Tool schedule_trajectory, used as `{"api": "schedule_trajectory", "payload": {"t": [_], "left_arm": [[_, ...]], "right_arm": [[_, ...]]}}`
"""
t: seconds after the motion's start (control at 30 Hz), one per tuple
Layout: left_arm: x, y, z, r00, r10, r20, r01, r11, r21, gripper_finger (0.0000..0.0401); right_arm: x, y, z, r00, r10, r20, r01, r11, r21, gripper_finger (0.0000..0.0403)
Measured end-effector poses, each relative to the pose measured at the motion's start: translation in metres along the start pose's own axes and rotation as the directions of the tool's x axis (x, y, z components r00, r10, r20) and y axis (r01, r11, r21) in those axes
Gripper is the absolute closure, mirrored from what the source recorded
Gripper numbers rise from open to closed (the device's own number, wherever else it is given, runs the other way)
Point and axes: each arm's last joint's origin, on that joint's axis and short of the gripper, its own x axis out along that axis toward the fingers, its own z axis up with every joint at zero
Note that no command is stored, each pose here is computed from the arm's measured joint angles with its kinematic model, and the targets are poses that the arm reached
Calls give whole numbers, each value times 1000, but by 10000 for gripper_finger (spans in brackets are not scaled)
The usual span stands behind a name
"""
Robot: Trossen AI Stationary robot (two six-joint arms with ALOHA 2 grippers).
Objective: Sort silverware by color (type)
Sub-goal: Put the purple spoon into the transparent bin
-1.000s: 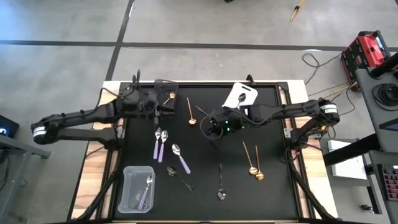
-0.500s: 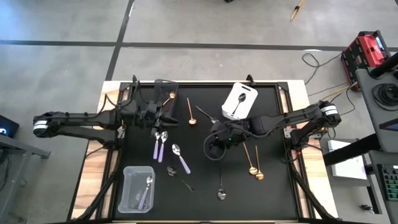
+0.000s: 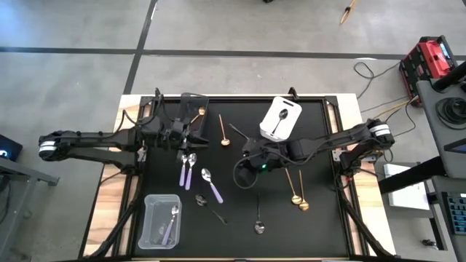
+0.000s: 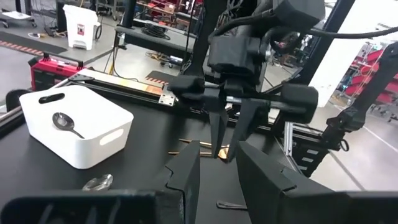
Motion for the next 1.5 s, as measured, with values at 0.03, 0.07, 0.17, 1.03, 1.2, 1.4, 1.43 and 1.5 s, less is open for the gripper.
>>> {"api": "schedule_trajectory", "payload": {"t": [0.03,0.07,0.17,1.03,1.2,1.4,1.43,1.5], "left_arm": [[0,0,0,1000,0,1,0,1000,8,314],[-1,0,0,1000,-1,4,1,1000,15,314],[-2,-1,2,1000,-2,8,2,999,39,314],[-28,0,-24,944,66,-322,-55,998,44,314],[-27,0,-24,943,67,-327,-55,997,46,314],[-26,0,-24,943,67,-326,-55,997,46,314],[-26,0,-24,943,67,-325,-55,997,46,314],[-26,0,-24,944,67,-324,-55,997,46,314]], "right_arm": [[3,1,1,1000,-6,-5,6,1000,-7,333],[6,2,2,1000,-7,-4,7,1000,-11,333],[14,5,5,1000,-13,-2,13,1000,-24,333],[107,17,-11,993,-81,-85,67,985,-160,333],[133,20,-22,998,-44,-46,33,974,-224,333],[154,24,-35,996,-83,29,87,961,-264,333],[156,25,-37,995,-87,39,94,956,-278,333],[160,27,-40,995,-76,61,91,950,-300,333]]}}
